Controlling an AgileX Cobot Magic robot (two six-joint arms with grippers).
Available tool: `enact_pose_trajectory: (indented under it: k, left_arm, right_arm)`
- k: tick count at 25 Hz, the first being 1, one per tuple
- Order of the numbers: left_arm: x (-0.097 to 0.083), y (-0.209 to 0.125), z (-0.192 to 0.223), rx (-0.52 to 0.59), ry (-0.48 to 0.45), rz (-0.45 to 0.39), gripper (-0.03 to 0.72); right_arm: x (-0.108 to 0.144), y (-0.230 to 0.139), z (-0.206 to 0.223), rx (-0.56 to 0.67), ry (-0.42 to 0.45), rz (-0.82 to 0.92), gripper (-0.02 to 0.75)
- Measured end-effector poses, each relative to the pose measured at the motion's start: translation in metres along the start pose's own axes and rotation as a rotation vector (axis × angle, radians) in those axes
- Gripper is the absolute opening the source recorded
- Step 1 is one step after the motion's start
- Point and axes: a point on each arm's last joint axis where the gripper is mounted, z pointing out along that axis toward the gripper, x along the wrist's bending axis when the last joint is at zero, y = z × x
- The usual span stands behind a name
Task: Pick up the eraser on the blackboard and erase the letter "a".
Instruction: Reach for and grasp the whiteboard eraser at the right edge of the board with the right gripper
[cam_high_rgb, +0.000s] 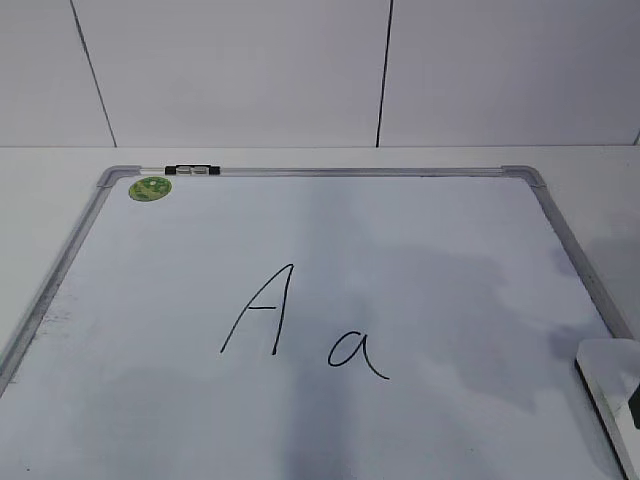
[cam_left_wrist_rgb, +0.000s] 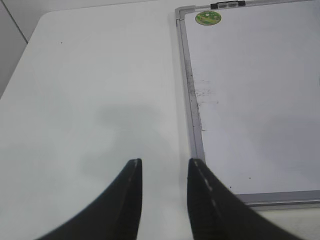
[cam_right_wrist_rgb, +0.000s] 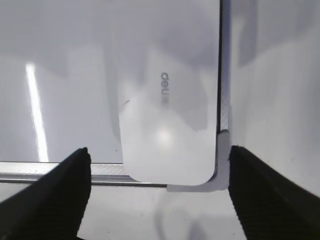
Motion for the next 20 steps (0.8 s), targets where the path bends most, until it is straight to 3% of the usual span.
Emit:
enact_pose_trajectory:
  k: [8,20]
  left_arm:
    - [0.0,0.0,0.0,0.0,0.0,0.0,0.235]
    - [0.0,0.0,0.0,0.0,0.0,0.0,0.235]
  right_arm:
    - [0.013,0.022,0.009,0.034,-0.047,-0.048,0.678]
    - [0.016,0.033,0.028,0.091,-0.121,0.019,0.676]
